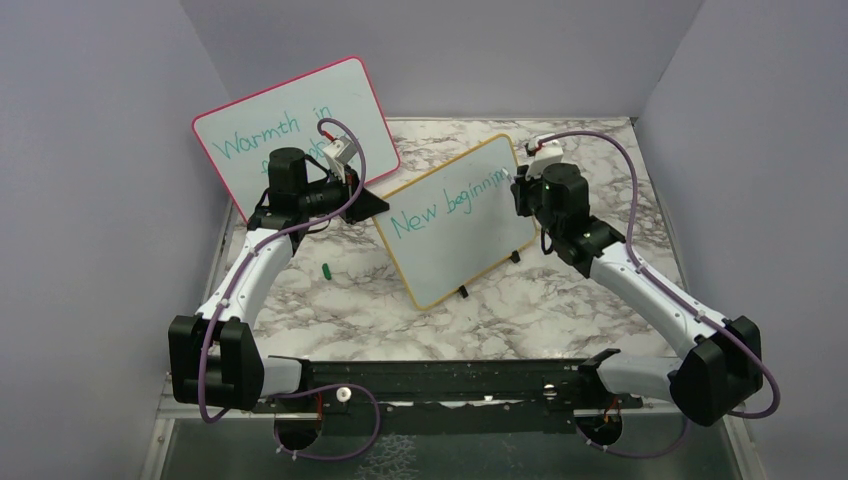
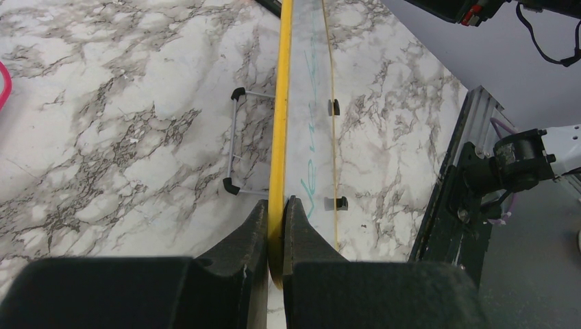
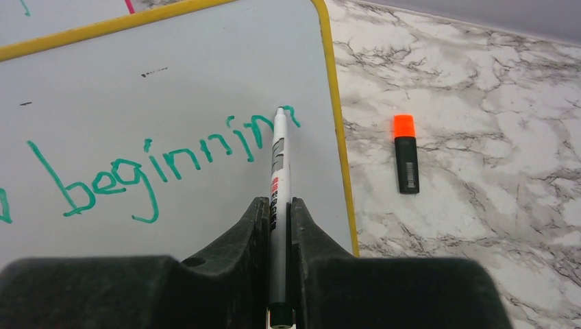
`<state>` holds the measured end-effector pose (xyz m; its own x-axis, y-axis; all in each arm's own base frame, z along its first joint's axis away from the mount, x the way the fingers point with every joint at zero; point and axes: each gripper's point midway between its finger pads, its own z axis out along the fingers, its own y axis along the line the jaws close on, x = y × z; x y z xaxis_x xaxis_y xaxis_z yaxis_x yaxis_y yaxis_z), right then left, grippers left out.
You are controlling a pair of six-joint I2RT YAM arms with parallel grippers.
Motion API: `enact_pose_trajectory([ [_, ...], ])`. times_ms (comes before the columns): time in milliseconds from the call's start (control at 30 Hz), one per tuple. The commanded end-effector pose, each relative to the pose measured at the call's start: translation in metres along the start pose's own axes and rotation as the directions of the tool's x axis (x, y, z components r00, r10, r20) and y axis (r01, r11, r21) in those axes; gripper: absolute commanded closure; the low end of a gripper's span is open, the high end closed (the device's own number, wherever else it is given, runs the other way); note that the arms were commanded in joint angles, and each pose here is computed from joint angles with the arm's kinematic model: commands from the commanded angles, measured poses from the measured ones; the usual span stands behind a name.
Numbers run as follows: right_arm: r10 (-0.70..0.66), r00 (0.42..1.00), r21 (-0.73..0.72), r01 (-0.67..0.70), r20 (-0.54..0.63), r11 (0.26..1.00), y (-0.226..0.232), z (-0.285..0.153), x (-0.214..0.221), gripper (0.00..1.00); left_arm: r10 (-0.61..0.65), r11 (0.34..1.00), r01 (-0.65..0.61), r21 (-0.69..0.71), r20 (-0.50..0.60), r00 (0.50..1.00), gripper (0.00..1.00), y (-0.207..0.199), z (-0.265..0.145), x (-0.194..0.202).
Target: Write a sentence on the whiteboard
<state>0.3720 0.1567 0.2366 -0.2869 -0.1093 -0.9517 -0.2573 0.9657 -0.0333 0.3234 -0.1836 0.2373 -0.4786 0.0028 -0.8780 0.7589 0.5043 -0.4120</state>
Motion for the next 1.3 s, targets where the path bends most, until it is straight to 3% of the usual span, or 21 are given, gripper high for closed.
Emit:
enact_pose_trajectory([
  [0, 0.009, 1.0, -0.031, -0.01, -0.004, 0.999, 0.004, -0.005, 0.003, 1.0, 0.013, 0.995, -0.018, -0.094, -0.056, 0.998, 1.0, 0.024, 0.003, 0.019],
  [433, 0.004, 0.999, 0.041, -0.002, -0.049, 0.999, -0.009, -0.004, 0.023, 1.0, 0.014, 0.996, -0.019, -0.092, -0.055, 0.998, 1.0, 0.023, 0.002, 0.019],
  [1267, 0.013, 0.999, 0.05, -0.015, 0.04, 0.999, -0.008, 0.006, -0.007, 1.0, 0.015, 0.996, -0.02, -0.092, -0.056, 0.998, 1.0, 0.024, 0.003, 0.019],
])
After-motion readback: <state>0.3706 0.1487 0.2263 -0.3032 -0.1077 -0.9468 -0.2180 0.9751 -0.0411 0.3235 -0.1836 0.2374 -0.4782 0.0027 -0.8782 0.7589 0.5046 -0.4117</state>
